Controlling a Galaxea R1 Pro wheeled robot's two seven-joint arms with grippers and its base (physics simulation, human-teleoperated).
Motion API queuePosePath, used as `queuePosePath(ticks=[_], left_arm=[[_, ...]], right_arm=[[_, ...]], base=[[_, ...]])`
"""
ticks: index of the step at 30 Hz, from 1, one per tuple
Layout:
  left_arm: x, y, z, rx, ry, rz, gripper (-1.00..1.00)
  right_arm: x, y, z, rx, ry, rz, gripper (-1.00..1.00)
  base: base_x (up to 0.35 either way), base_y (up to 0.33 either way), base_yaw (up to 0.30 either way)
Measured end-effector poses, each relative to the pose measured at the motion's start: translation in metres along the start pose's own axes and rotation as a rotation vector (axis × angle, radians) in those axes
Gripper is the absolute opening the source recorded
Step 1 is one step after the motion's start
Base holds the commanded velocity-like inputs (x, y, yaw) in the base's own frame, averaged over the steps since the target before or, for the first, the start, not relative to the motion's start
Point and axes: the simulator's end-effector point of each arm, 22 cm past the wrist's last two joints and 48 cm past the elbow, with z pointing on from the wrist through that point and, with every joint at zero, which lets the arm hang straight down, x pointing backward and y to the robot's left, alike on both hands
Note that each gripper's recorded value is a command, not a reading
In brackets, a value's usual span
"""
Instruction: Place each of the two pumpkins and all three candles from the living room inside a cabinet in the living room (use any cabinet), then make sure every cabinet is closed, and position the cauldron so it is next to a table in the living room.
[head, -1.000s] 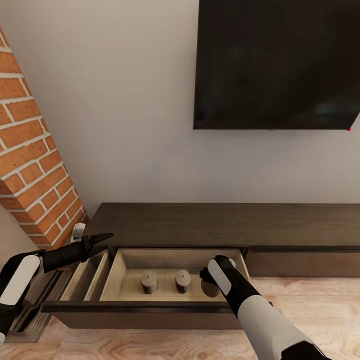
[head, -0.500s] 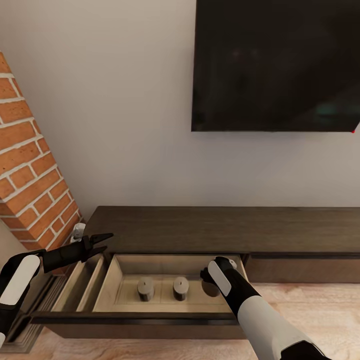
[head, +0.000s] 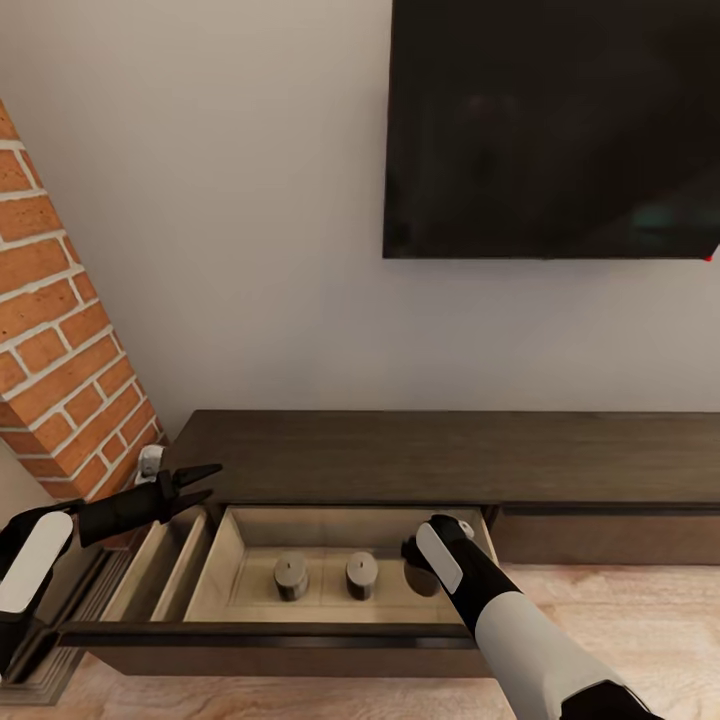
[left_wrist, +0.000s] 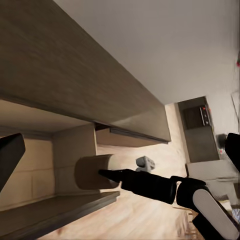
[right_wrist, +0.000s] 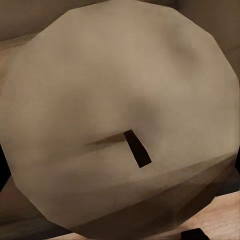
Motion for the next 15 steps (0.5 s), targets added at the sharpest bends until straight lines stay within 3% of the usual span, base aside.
queuePosePath(ticks=[10, 15], left_arm=[[0.007, 0.012, -0.001, 0.024, -0.001, 0.006, 1.00], [0.008, 0.012, 0.000, 0.025, 0.000, 0.006, 1.00]], right_arm=[[0.010, 0.000, 0.019, 0.001, 0.003, -0.001, -1.00], [0.010, 0.000, 0.019, 0.001, 0.002, -0.001, -1.00]], base=[[0.000, 0.000, 0.000], [0.000, 0.000, 0.000]])
